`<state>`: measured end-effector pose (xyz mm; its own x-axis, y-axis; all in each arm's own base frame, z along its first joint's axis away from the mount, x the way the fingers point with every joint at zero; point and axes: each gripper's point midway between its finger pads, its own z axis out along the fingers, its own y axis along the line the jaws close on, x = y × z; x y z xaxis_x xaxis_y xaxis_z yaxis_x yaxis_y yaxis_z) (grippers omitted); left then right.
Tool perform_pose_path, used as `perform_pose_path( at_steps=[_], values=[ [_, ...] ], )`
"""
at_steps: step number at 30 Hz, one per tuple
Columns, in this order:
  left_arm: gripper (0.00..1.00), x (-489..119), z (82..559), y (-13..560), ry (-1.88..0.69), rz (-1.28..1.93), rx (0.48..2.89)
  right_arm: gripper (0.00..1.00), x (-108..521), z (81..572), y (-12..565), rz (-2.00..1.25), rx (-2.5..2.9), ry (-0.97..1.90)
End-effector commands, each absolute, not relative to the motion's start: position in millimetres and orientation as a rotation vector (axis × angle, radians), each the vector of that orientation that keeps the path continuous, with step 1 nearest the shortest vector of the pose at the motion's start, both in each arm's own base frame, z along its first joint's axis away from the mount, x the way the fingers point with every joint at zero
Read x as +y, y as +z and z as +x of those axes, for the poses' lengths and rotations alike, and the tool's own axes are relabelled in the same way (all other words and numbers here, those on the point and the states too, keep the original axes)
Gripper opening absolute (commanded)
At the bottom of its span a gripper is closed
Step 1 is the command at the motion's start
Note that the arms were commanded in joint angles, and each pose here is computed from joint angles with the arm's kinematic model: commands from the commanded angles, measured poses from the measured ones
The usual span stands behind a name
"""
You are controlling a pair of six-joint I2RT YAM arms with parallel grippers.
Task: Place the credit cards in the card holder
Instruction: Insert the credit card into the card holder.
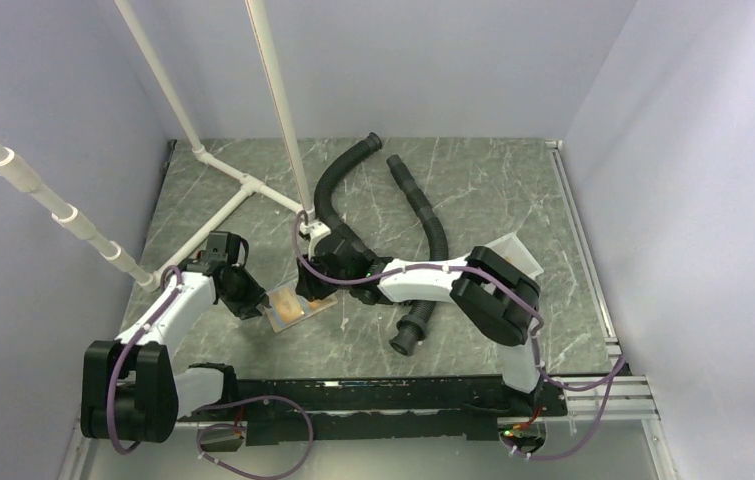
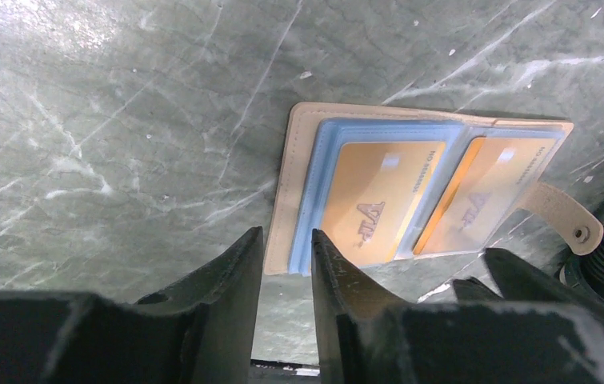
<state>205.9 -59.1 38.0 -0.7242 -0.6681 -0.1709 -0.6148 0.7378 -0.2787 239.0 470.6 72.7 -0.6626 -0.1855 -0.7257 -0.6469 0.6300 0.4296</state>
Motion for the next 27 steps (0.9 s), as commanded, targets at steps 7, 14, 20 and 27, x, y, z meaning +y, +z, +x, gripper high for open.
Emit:
perform_pose_path(
  at_steps=[7,14,20,27],
  values=[
    [0.26,-67,209,41,-0.352,-1.027,2.695,0.26,489,226,65,-0.853,2.163,0.946],
    [0.25,-71,212,41,-0.394,-1.018,2.7,0.23,490,226,48,-0.873,2.191,0.921],
    [0.26,-71,214,43,-0.423,-1.023,2.694,0.1,487,228,36,-0.866,2.217,0.872],
    [0.33,-77,220,44,-0.518,-1.036,2.682,0.1,481,231,22,-0.852,2.254,0.81]
  ],
)
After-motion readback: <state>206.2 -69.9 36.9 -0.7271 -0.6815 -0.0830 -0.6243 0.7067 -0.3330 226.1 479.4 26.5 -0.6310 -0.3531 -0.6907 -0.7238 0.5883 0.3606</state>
